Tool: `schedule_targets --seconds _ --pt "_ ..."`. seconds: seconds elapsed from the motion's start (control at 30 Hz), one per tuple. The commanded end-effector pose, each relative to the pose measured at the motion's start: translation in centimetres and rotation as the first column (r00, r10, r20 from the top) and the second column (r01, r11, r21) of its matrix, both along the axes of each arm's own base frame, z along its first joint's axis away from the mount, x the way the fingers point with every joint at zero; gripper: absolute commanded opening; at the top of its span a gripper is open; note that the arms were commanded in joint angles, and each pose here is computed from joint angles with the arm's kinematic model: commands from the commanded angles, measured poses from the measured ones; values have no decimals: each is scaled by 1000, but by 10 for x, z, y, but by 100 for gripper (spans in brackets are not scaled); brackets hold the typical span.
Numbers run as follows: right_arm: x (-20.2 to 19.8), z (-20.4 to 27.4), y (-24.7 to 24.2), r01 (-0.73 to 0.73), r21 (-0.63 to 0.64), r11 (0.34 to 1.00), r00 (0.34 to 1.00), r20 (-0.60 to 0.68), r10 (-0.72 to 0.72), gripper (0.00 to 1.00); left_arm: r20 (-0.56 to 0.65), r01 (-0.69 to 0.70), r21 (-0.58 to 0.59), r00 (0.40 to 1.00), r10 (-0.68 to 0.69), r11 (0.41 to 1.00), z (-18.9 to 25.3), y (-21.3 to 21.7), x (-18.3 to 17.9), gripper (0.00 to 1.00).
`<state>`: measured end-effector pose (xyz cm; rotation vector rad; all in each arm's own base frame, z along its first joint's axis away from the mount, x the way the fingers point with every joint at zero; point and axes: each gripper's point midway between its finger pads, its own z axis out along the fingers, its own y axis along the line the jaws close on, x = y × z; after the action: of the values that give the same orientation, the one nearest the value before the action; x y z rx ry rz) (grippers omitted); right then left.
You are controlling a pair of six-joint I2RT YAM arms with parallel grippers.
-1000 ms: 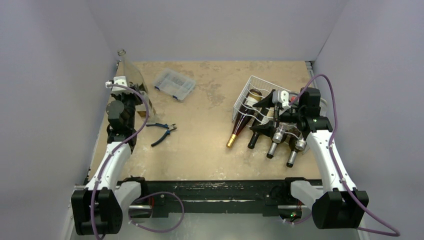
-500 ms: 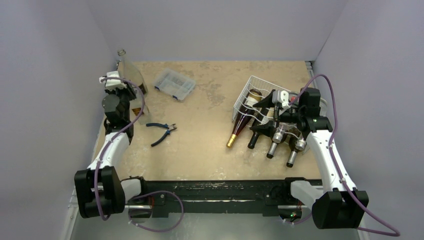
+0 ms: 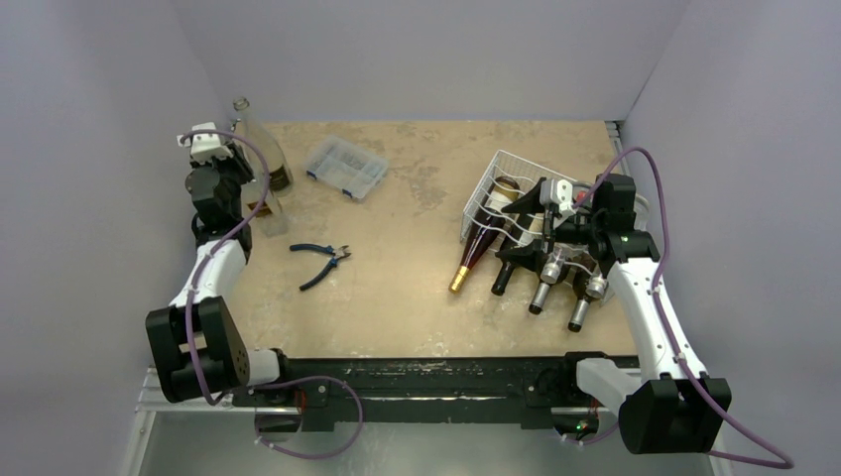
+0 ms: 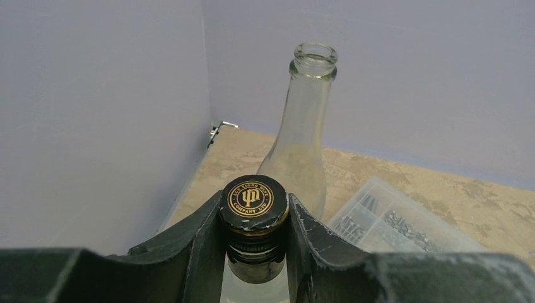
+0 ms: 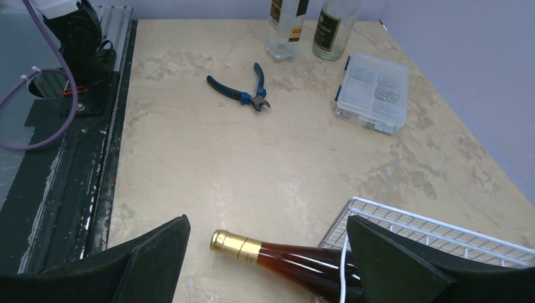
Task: Take the wine bottle off the wine rack
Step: Place the wine bottle at the center of the board.
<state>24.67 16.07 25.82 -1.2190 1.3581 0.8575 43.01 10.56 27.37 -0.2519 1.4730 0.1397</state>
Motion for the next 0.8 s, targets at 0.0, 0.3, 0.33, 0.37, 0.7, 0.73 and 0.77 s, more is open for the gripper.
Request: schedule_targets --seconds 0.0,0.3,0.33,0.37,0.7,0.73,0.77 --pt "1 -4 -2 9 -8 1000 1000 0 -9 99 276 23 52 961 -36 998 105 4 7 0" --pt "3 -6 -2 14 -12 1000 1000 -6 -14 99 239 36 75 970 -53 997 100 8 26 0" --pt "3 -6 -2 14 -12 1000 1000 -6 -14 99 232 37 75 971 -53 997 97 8 27 0" --pt "3 -6 -2 14 -13 1000 1000 -5 -14 99 225 35 78 973 -52 996 95 9 27 0" --pt "3 -7 -3 17 -15 1000 1000 -6 -17 99 183 46 106 981 -65 993 81 10 34 9" --pt "4 -7 -3 17 -16 1000 1000 -3 -17 99 178 50 108 982 -68 993 80 10 35 11" --pt "4 -6 -3 18 -16 1000 1000 -3 -18 99 172 51 106 983 -69 993 79 9 35 13"
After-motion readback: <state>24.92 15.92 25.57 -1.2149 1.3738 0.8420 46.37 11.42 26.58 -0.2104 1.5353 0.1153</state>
